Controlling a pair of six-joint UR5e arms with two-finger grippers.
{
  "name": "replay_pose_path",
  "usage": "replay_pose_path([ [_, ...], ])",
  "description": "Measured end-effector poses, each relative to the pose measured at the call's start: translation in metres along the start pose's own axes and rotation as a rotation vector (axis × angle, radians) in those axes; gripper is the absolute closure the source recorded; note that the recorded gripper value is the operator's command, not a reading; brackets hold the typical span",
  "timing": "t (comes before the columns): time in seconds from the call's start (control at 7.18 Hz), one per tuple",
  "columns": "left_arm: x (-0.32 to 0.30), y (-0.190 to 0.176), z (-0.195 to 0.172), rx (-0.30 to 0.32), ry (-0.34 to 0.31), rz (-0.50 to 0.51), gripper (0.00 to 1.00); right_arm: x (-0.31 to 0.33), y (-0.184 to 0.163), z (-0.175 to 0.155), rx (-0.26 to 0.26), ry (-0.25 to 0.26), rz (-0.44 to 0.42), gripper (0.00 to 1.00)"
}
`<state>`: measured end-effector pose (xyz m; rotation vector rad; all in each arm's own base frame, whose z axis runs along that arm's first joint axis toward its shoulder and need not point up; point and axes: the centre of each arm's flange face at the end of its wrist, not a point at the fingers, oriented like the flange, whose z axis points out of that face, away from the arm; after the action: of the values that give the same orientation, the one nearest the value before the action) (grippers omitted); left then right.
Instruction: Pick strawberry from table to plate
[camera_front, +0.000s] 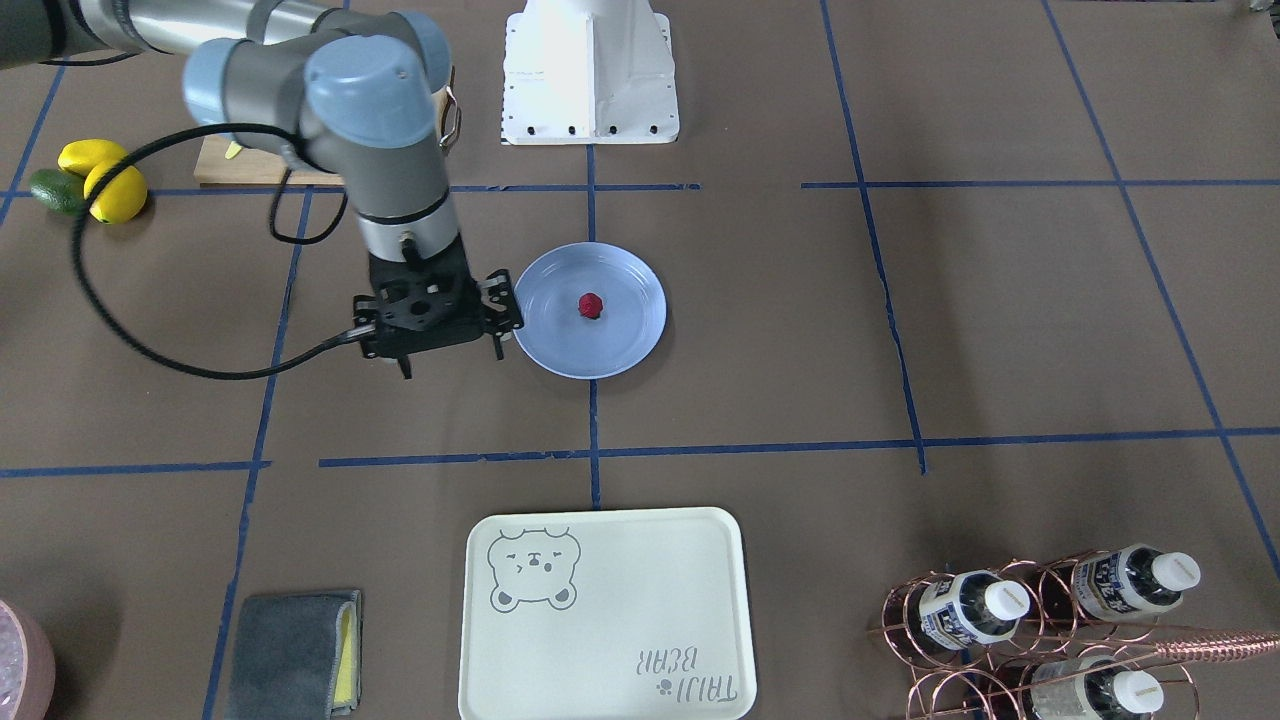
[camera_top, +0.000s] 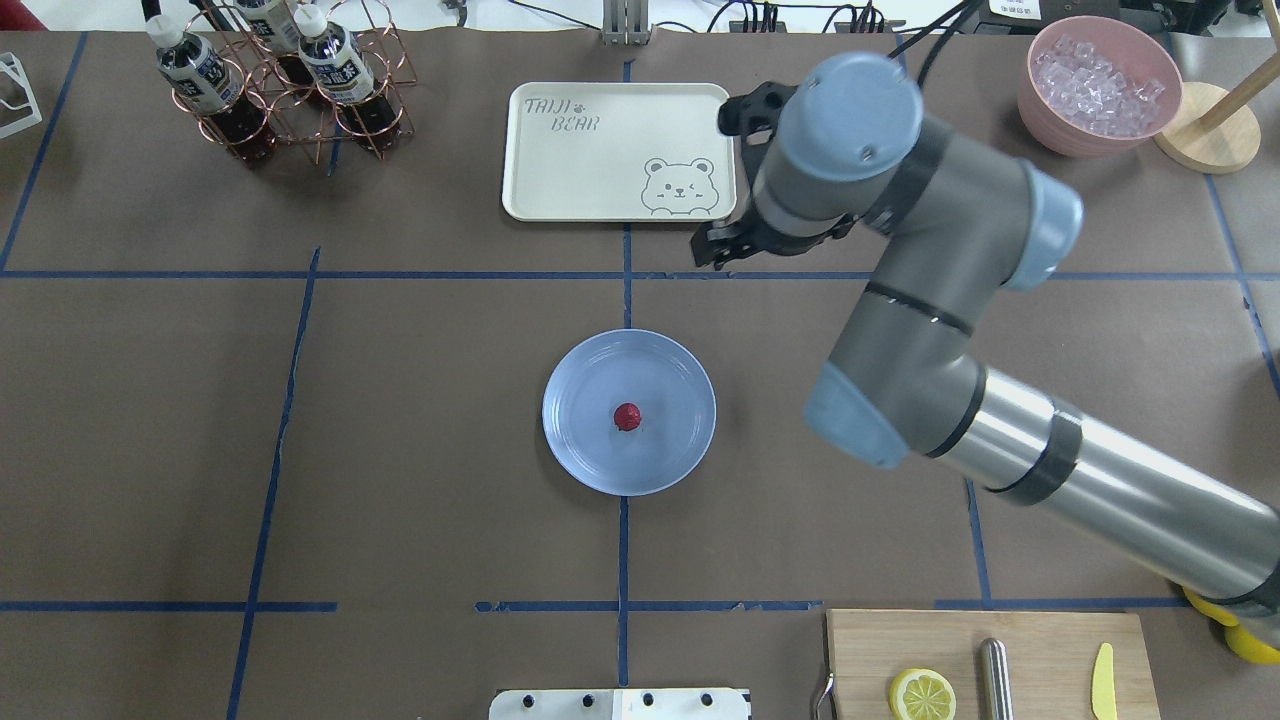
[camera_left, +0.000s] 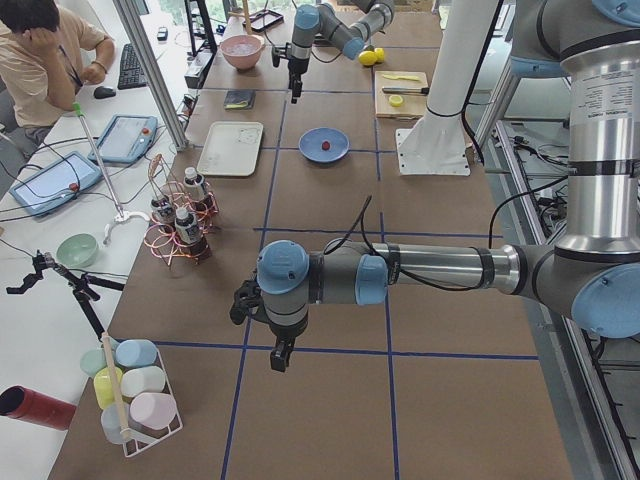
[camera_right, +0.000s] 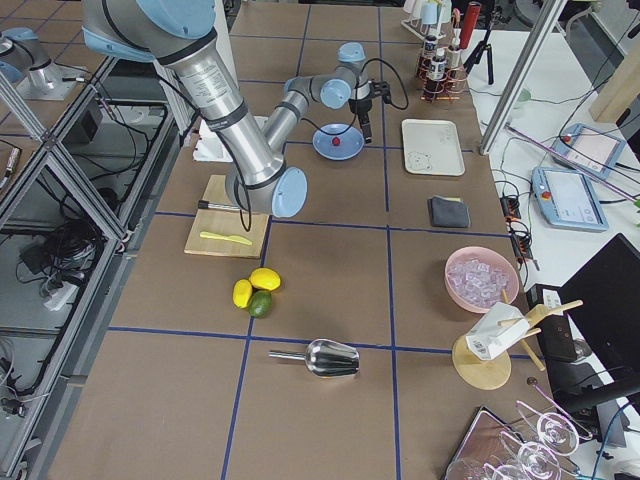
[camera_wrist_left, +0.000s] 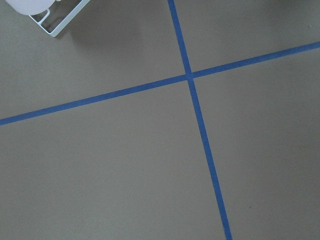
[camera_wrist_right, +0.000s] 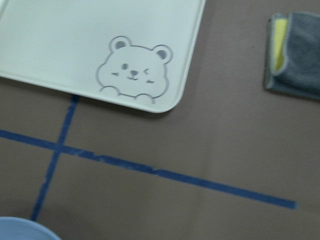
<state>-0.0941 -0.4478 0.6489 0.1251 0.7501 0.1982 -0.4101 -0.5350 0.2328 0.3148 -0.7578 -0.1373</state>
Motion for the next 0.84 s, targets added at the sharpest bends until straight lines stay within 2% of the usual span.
replay_pose_path([
  [0.14,-0.001,0.001,0.001,-0.002,0.001,-0.005,0.0,0.081,-0.008,-0.012,-0.022,0.005,-0.048,0.0],
  [0.28,-0.002,0.002,0.002,-0.003,0.002,-0.011,0.0,0.17,-0.003,-0.019,-0.053,0.028,-0.037,0.0],
  [0.42,-0.001,0.003,0.003,-0.003,0.013,-0.016,0.0,0.257,0.017,-0.022,-0.075,0.067,0.021,0.0],
  [0.56,0.001,0.003,0.003,0.002,0.039,-0.027,0.0,0.329,0.044,-0.029,-0.08,0.085,0.067,0.0],
  [0.7,0.005,0.001,0.001,0.01,0.068,-0.06,0.0,0.396,0.077,-0.042,-0.085,0.045,0.096,0.0],
  [0.84,0.009,0.0,-0.001,0.017,0.081,-0.098,0.0,0.447,0.111,-0.058,-0.092,-0.019,0.119,0.0],
])
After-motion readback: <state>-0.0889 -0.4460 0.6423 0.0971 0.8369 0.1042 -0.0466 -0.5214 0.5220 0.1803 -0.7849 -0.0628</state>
